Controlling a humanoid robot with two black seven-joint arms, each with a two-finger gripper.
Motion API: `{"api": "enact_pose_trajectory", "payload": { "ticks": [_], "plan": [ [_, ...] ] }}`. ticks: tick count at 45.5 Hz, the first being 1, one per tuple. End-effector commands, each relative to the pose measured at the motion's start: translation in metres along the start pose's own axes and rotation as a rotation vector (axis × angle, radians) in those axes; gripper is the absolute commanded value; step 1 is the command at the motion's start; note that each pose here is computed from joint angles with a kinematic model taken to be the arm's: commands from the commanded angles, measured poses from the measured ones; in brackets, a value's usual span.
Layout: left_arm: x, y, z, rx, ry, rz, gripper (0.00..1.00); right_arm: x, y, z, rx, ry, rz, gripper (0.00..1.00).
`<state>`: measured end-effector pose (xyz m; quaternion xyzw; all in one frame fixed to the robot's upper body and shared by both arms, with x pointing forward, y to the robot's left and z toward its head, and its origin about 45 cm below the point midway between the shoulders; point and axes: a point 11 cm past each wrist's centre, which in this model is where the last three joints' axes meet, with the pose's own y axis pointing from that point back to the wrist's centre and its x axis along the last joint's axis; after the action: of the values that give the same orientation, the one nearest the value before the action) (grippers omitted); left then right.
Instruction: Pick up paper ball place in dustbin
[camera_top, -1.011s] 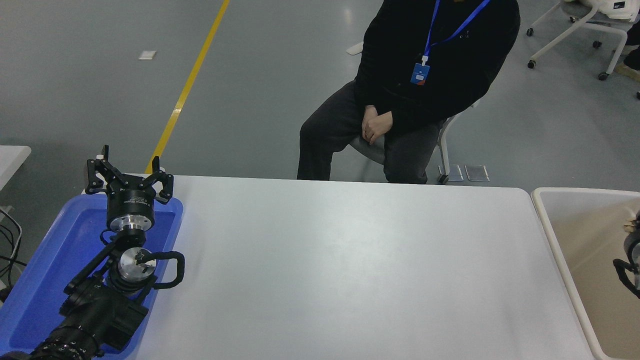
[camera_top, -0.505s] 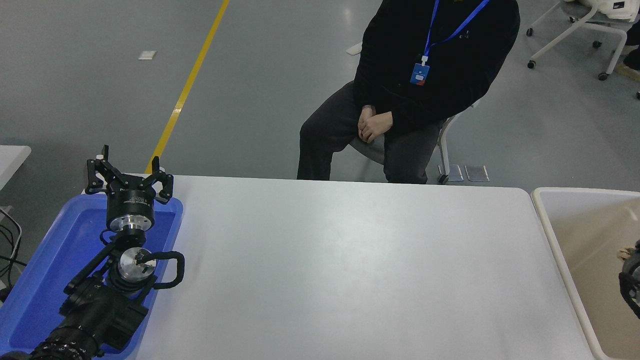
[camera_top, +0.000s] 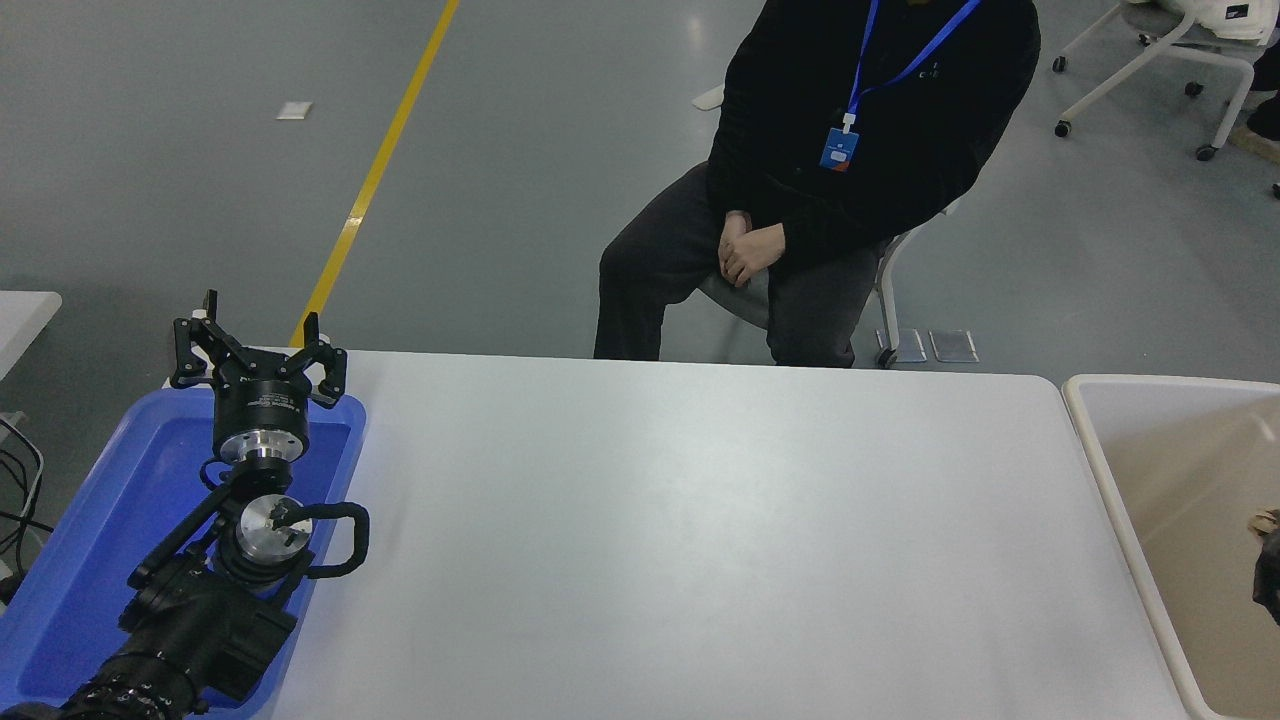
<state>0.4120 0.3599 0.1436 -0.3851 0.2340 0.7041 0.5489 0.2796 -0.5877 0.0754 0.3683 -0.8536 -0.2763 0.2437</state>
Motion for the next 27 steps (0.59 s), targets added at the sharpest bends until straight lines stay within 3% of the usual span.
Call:
{"api": "enact_pose_trajectory", "payload": {
  "ticks": [1, 27],
  "plan": [
    [0.0, 0.0, 0.0, 0.0, 0.0, 0.0, 0.99, 0.001, 0.0, 0.0, -0.001, -0.006, 0.001, 1.0],
    [0.0, 0.0, 0.0, 0.001, 0.0, 0.0, 0.99, 0.031, 0.004, -0.042, 0.069, -0.027, 0.044, 1.0]
  ]
}}
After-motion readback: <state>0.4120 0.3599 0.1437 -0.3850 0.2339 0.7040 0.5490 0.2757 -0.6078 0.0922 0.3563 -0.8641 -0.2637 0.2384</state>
